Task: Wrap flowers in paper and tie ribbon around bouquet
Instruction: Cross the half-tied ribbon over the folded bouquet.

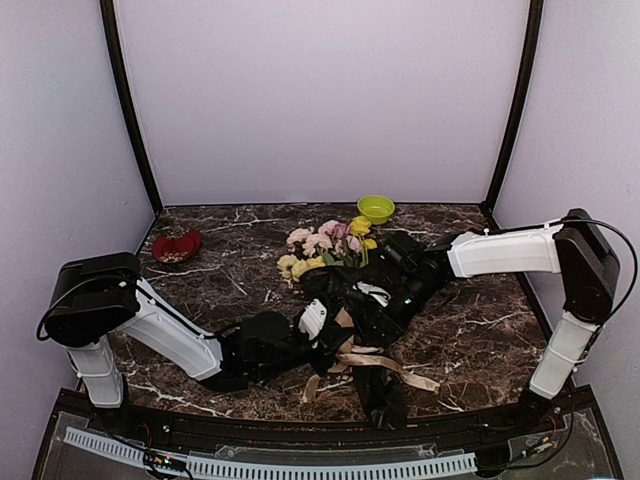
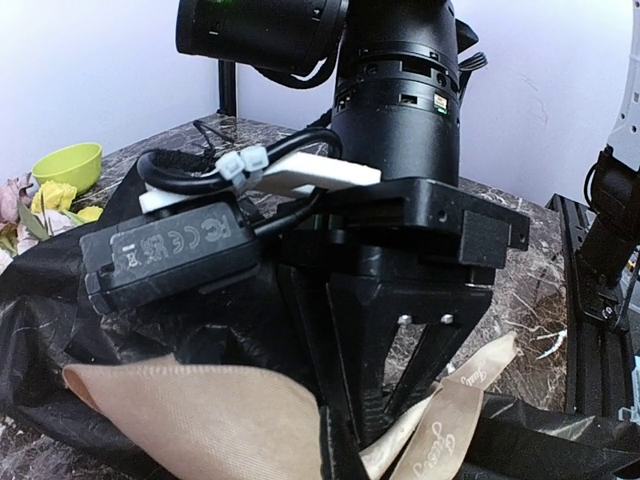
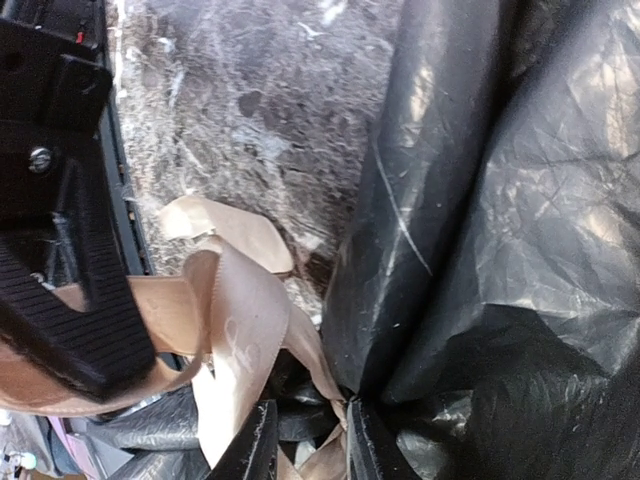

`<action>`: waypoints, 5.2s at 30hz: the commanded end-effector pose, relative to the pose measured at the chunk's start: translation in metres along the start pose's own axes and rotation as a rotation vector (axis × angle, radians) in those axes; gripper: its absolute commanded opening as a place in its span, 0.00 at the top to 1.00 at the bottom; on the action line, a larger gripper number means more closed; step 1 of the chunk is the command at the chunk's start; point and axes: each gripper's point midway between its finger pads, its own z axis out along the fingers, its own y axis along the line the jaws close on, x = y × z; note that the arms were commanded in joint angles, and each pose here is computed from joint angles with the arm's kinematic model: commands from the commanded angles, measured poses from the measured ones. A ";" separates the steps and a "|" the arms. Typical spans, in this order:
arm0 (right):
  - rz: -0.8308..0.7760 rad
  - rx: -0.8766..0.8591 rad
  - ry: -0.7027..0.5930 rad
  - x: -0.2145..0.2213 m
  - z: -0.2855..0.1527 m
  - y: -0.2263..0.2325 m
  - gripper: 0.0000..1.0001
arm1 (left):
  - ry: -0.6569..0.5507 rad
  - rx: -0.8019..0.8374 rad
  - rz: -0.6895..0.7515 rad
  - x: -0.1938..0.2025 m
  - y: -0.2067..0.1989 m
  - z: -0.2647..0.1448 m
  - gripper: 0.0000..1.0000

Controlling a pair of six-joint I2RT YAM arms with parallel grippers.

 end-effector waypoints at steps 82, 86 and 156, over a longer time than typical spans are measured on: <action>-0.010 0.053 -0.074 -0.011 -0.010 -0.001 0.87 | -0.004 0.087 0.426 0.004 -0.001 -0.045 0.38; -0.011 0.056 -0.079 -0.013 -0.012 0.000 0.94 | 0.068 0.135 0.495 0.017 -0.011 -0.025 0.29; 0.080 0.166 -0.151 -0.050 -0.027 -0.033 0.81 | 0.072 -0.102 0.522 0.034 0.031 0.029 1.00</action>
